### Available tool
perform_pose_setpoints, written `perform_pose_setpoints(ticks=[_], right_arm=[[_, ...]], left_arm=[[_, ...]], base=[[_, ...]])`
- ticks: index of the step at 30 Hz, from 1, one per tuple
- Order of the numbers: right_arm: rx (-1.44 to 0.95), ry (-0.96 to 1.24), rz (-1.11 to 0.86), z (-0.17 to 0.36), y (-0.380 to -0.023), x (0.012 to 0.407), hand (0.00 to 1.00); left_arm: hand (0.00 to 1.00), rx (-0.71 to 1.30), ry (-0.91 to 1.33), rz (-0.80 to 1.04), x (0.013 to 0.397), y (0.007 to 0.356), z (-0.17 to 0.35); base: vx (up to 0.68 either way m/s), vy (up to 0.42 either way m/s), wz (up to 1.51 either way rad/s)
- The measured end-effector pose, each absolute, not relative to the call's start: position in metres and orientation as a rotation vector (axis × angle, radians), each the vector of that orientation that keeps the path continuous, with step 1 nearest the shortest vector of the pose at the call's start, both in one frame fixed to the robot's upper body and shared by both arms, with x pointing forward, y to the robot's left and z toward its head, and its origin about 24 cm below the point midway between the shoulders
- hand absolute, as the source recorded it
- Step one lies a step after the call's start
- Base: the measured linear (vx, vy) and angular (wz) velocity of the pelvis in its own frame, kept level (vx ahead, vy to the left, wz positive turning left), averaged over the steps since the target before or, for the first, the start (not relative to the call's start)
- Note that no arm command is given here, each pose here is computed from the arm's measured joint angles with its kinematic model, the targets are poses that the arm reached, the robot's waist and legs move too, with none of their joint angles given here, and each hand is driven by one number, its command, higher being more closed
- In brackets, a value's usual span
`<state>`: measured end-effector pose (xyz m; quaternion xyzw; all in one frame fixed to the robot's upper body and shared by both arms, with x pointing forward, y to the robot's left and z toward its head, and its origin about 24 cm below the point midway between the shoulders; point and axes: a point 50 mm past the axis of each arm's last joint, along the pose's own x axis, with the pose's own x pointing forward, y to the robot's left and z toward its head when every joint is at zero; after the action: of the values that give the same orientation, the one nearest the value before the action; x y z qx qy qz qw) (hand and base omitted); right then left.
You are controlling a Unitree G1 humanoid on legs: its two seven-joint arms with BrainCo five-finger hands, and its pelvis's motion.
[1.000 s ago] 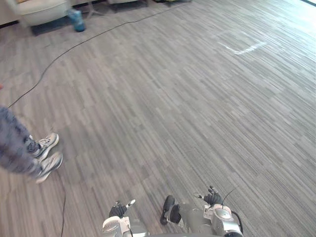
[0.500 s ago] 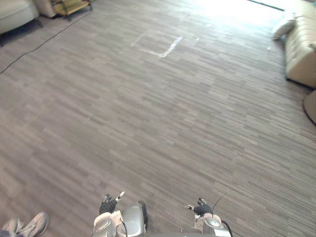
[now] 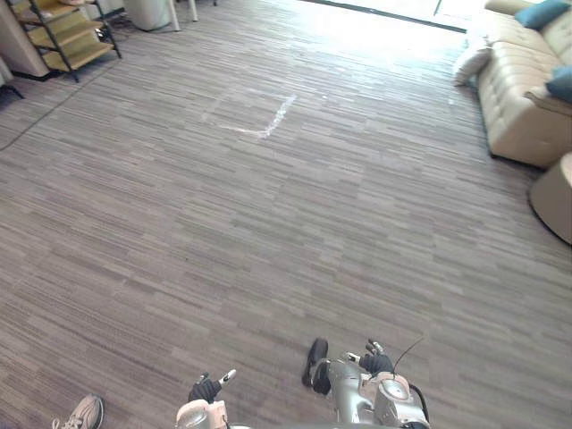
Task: Pick up cushions and gather them together orderly.
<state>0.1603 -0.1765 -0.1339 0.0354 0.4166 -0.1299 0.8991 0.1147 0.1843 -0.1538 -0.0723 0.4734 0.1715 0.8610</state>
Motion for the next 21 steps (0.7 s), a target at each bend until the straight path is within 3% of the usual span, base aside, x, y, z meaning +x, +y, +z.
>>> perform_pose_setpoints(ticks=[9, 16, 21], right_arm=[[0.093, 0.962, -0.253, -0.145, -0.164, 0.149, 0.00], [0.100, 1.024, -0.234, -0.154, -0.150, 0.126, 0.00], [0.098, 0.944, -0.290, -0.146, -0.167, 0.132, 0.00]], left_arm=[[0.00, -0.173, 0.848, 0.412, 0.134, 0.196, -0.138], [0.00, -0.152, 0.843, 0.432, 0.132, 0.207, -0.137], [0.00, -0.094, 0.924, 0.405, 0.128, 0.208, -0.144]], base=[[0.63, -0.037, -0.66], [0.82, 0.289, -0.93], [0.69, 0.215, 0.18]])
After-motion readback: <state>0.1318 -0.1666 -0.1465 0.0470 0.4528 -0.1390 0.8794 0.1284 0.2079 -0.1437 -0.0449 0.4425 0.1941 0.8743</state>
